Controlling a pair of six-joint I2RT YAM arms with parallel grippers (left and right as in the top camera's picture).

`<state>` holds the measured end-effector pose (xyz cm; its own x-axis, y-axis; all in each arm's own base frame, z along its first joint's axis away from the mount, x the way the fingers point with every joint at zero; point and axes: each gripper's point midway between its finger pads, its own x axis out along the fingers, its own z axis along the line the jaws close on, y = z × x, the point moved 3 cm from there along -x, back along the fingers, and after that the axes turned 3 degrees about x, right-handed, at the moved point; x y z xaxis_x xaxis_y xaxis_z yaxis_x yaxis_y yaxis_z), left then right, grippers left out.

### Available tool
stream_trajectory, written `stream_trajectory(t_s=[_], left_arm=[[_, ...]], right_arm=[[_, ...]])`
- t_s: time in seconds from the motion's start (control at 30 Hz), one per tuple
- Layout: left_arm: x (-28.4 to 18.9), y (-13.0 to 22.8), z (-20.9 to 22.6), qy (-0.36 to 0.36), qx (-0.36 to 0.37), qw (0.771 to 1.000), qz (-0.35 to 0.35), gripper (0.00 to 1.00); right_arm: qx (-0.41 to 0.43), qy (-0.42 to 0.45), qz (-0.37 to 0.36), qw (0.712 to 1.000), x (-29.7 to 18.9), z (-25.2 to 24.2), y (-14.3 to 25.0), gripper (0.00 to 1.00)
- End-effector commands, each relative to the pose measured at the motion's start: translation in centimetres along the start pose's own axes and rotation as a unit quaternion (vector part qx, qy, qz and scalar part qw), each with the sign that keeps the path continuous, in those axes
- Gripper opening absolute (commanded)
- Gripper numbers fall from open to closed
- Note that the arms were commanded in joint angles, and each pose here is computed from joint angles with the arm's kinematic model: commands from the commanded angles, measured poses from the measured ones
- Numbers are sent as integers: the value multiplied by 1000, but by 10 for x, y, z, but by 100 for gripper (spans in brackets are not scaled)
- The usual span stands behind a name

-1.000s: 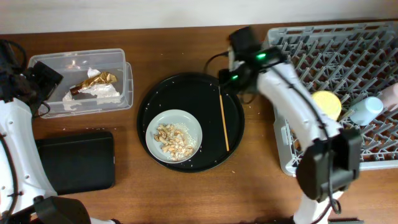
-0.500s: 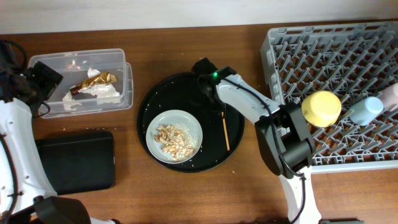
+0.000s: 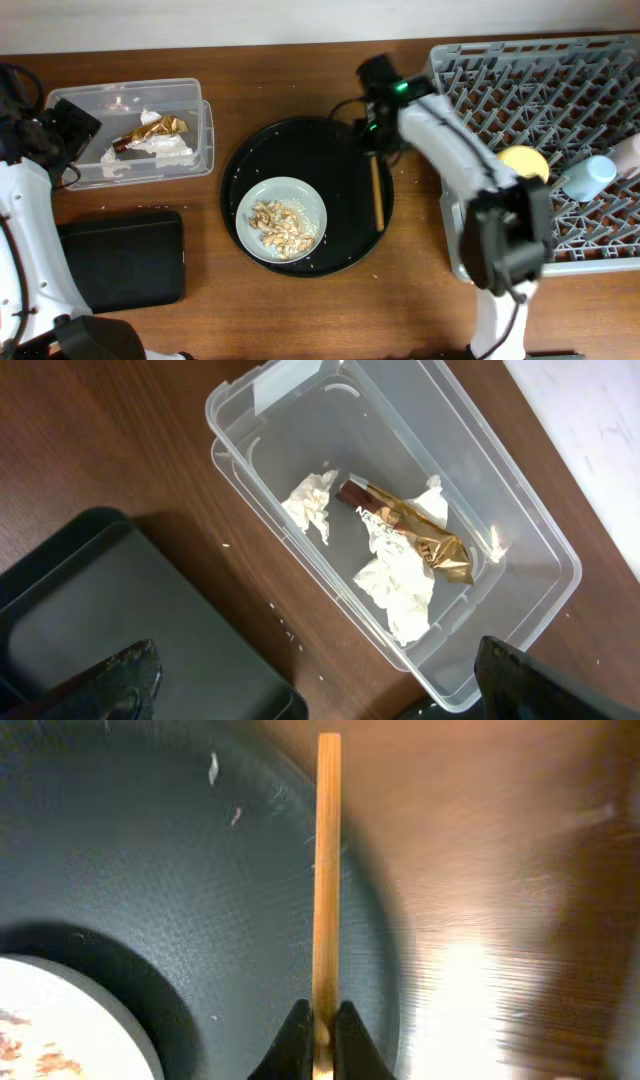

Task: Sort waste into correct bins and load items into the dishwasher rack
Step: 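Place the chopsticks into the rack's left edge, then grasp the white plate of food scraps with the left gripper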

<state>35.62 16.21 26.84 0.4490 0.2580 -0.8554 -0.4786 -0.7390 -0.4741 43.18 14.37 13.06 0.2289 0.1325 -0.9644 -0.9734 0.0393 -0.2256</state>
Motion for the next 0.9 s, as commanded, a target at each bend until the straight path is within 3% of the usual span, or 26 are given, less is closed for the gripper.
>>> stream_trajectory(t_s=[0.0, 0.1, 0.27, 0.3, 0.33, 0.37, 0.43, 0.53, 0.63, 0.67, 0.7, 0.73, 0.8, 0.87], left_arm=[[1, -1, 2, -5, -3, 1000, -2, 99], [1, -1, 2, -5, -3, 1000, -2, 99], [1, -1, 2, -5, -3, 1000, -2, 100], [1, -1, 2, -5, -3, 1000, -2, 99], [1, -1, 2, -5, -3, 1000, -2, 99], [1, -1, 2, -5, -3, 1000, -2, 99], [1, -1, 2, -5, -3, 1000, -2, 99], [1, -1, 2, -5, -3, 1000, -2, 99], [1, -1, 2, -5, -3, 1000, -2, 99], [1, -1, 2, -5, -3, 1000, -2, 99], [1, -1, 2, -5, -3, 1000, -2, 99], [1, -1, 2, -5, -3, 1000, -2, 99], [1, -1, 2, -5, -3, 1000, -2, 99], [1, -1, 2, -5, -3, 1000, -2, 99]], right_arm=[[-5, 15, -159, 987, -127, -76, -46, 4], [-14, 53, -169, 984, -132, -138, -55, 4], [-27, 60, -147, 987, -84, -152, -72, 5], [-27, 59, -140, 988, -77, -153, -71, 12], [-20, 57, -136, 989, -73, -153, -71, 27], [-16, 48, -136, 989, -73, -151, -71, 56], [-4, 37, -129, 991, -72, -148, -68, 80], [13, -18, -93, 995, -78, -122, -48, 81], [-50, -177, -72, 980, -99, -15, -25, 82], [-68, -177, -61, 980, -96, 2, -18, 84], [-104, -158, -55, 980, -91, 29, -7, 98], [-127, -129, -56, 982, -88, 42, 0, 98], [-74, -58, -56, 994, -84, 30, 1, 98], [16, 2, -58, 998, -95, -19, -5, 98]])
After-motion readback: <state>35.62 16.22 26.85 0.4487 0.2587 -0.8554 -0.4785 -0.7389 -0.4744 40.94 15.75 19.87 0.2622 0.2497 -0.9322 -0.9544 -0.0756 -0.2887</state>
